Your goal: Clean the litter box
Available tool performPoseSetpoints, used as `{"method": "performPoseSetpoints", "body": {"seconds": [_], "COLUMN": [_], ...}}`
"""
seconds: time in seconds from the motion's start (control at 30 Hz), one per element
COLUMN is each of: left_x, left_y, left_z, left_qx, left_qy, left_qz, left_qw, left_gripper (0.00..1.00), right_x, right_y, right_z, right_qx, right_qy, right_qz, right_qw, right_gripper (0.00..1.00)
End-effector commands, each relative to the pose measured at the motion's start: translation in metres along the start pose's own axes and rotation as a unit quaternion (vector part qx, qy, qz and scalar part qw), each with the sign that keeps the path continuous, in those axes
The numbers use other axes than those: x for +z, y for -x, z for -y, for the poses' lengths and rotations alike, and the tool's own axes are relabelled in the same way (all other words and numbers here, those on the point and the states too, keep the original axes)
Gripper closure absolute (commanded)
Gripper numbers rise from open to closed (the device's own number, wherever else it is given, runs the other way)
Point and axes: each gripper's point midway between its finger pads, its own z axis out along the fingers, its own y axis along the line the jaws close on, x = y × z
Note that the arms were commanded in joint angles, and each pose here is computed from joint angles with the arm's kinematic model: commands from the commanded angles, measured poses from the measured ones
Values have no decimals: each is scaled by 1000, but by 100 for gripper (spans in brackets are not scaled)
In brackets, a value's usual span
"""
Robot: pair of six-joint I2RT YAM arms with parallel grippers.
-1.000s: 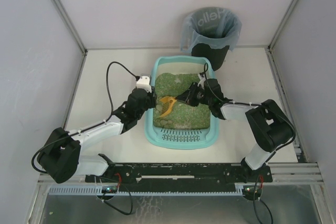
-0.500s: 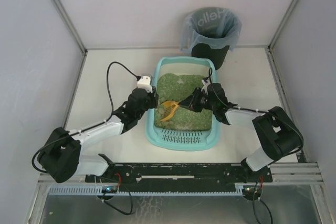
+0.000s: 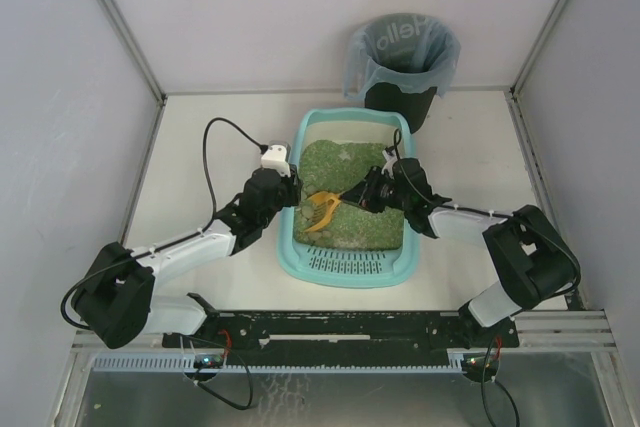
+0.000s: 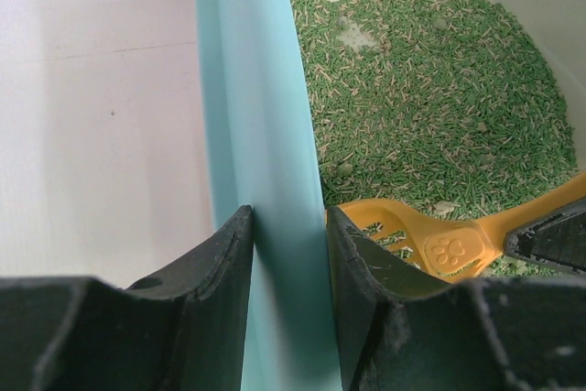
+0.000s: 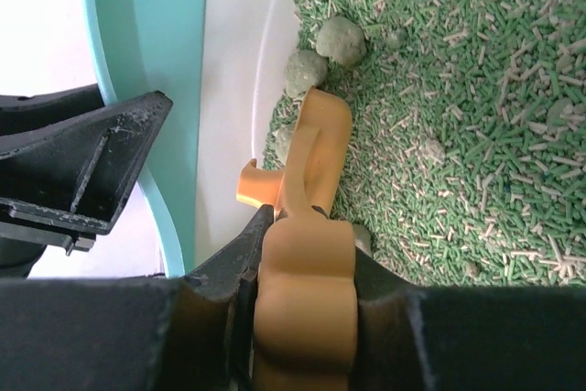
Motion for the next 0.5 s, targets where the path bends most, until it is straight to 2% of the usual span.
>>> {"method": "performPoseSetpoints", "body": {"seconds": [0.0,0.27,0.47], "left_x": [0,0,0], "left_y": [29,30,29], "left_z": [24,25,25], "left_qx": [-13,-13,-14], "left_qy": [-39,-40,-41], "left_qz": [28,28,28], "left_qw": [999,999,999], "left_gripper": [60,60,60], "right_x": [0,1,0], "right_y": [30,26,18], "right_z": [-37,-44,-57], "right_qx": [-53,-54,-24], "right_qy": [26,25,64], "right_qz": [55,50,40], "right_qw": [997,997,997], "right_gripper": [100,100,100]}}
